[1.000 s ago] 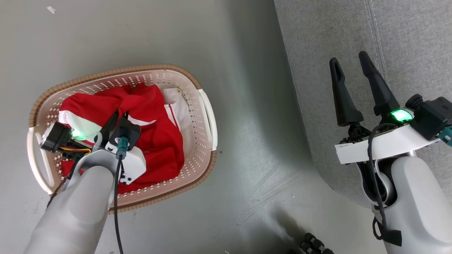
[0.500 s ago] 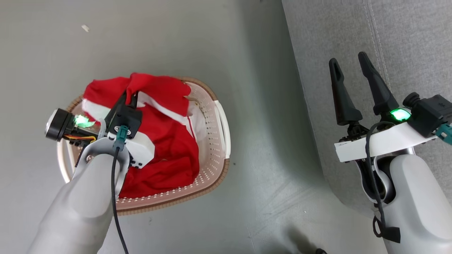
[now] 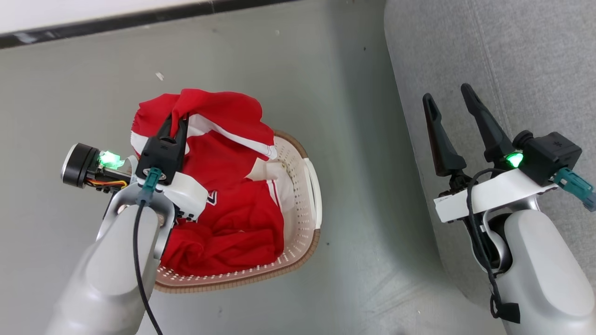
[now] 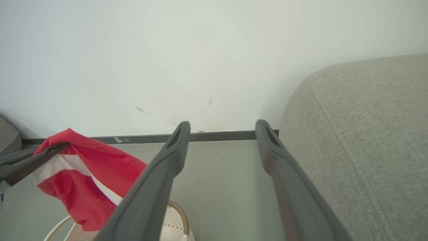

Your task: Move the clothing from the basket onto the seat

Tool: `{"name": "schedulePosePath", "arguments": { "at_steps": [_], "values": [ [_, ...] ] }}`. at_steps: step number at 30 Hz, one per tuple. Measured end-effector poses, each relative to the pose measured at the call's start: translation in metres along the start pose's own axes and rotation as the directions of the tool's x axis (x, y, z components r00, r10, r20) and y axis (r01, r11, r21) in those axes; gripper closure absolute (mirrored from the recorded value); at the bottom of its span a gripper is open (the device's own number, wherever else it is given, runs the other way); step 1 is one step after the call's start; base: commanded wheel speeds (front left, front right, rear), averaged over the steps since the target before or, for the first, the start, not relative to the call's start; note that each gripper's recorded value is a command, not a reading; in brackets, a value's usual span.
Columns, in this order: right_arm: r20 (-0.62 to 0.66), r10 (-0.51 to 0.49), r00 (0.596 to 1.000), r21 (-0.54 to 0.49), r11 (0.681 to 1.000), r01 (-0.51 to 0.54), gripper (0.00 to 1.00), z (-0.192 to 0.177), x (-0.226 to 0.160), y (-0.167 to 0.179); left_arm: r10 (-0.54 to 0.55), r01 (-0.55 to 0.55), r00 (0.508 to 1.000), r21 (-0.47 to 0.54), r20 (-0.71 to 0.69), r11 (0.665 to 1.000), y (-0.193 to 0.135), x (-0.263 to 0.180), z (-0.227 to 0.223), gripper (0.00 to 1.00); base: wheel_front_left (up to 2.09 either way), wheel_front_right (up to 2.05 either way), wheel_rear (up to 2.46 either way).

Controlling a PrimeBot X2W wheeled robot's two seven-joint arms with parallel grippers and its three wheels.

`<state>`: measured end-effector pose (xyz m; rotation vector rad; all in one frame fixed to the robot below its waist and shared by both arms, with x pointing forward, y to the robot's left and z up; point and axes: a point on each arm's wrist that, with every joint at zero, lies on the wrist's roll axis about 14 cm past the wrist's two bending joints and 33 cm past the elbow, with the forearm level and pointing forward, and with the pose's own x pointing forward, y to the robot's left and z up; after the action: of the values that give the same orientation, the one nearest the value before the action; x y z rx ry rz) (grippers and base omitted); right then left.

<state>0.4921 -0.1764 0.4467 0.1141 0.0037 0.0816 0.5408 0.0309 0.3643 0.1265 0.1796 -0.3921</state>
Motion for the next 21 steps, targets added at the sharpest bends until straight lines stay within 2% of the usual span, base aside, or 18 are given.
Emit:
{"name": "schedulePosePath", "arguments": {
  "at_steps": [9, 21],
  "values": [
    [0.046, 0.057, 0.997, -0.029, 0.998, -0.055, 0.00, 0.026, -0.004, 0.021, 0.010, -0.010, 0.991, 0.003, 0.135, 1.000, 0.011, -0.015, 0.065, 1.00, 0.00, 0.00, 0.00],
    [0.041, 0.154, 0.987, -0.056, 0.987, -0.151, 0.00, 0.039, -0.032, 0.055, -0.084, 0.088, 0.962, -0.004, 0.260, 0.996, -0.021, -0.048, 0.136, 1.00, 0.00, 0.00, 0.00]
  ]
}}
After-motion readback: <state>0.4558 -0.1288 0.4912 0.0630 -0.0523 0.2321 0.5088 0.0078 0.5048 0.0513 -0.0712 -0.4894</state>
